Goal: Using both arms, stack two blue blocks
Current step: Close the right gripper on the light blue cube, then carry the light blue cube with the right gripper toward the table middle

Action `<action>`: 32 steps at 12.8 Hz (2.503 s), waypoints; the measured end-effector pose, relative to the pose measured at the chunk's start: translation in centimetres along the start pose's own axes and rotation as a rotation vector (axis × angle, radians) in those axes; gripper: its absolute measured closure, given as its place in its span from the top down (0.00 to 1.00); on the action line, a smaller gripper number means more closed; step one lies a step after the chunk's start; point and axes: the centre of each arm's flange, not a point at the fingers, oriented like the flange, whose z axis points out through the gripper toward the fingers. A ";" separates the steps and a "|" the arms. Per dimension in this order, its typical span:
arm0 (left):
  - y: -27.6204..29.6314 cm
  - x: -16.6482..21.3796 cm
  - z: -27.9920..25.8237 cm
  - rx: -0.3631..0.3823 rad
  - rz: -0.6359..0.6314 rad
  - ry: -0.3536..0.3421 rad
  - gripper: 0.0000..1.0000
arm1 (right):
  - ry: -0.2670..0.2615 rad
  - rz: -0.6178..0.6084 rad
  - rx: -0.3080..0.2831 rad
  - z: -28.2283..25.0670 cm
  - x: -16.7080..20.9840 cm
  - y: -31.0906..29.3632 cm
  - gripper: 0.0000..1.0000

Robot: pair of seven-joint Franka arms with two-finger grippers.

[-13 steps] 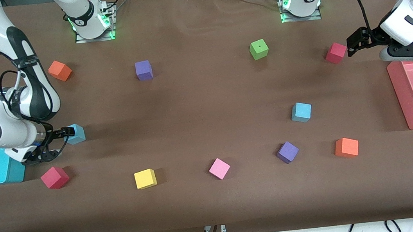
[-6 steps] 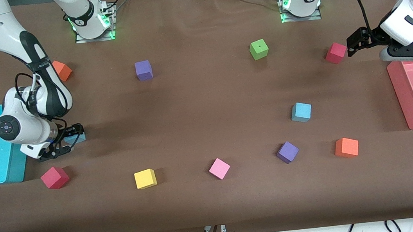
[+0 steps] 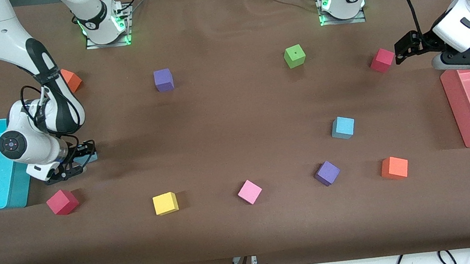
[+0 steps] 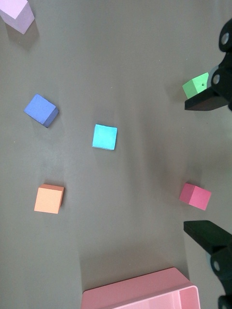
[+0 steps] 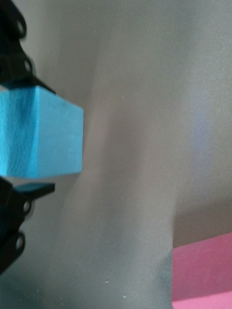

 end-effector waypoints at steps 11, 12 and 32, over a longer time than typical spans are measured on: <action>0.3 0.0 0.1 0.000 0.005 -0.001 1.00 | 0.052 0.070 0.048 -10.0 6.9 -13.4 0.53; 0.3 0.0 0.1 0.000 0.005 -0.001 1.00 | 0.063 0.091 0.046 -10.7 7.3 -16.5 0.53; 0.4 0.0 0.1 0.000 0.006 -0.001 1.00 | 0.101 0.409 0.130 -6.7 6.2 -55.8 0.53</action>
